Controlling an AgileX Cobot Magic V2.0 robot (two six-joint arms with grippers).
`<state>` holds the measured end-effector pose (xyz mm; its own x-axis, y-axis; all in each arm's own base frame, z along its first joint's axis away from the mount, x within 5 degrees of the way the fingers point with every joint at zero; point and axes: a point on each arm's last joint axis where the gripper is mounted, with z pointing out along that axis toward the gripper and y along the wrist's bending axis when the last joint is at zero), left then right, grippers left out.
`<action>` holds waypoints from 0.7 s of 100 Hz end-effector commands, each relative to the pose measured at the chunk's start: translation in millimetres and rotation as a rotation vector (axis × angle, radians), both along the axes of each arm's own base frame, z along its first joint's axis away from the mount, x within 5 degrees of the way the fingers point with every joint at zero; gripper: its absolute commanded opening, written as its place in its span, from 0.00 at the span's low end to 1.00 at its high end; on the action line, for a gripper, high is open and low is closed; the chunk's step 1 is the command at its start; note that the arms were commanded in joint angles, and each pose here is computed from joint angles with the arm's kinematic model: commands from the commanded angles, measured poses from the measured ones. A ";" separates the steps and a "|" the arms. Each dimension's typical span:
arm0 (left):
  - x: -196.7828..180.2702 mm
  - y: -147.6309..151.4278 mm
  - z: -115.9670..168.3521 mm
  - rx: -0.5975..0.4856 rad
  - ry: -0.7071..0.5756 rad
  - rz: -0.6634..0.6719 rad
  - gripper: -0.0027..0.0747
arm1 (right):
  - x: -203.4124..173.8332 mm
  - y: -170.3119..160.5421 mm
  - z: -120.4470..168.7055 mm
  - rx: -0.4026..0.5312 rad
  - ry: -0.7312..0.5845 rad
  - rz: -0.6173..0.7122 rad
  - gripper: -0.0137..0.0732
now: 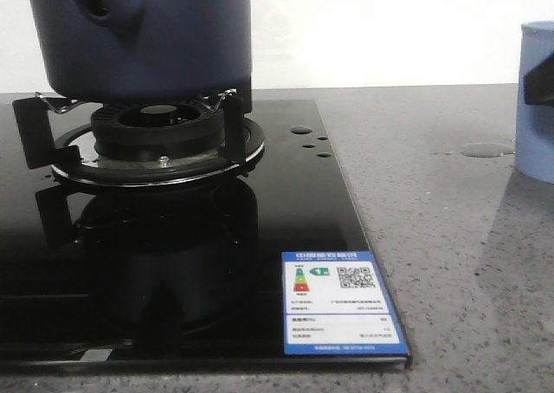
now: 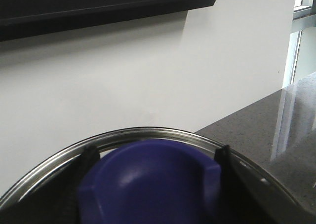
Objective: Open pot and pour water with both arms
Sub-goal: 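Close the right gripper on the cup and lift it off the counter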
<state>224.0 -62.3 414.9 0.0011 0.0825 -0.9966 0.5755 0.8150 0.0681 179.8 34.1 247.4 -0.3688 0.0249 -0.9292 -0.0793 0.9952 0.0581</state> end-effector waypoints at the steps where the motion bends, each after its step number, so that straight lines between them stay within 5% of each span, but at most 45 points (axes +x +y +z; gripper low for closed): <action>1: -7.7 1.2 20.2 -0.081 -0.049 0.006 0.36 | 5.4 1.0 18.1 -0.047 -0.120 -0.037 0.91; 70: -7.7 1.2 20.2 -0.081 -0.049 0.006 0.36 | 35.2 10.8 0.6 -0.013 -0.198 -0.123 0.91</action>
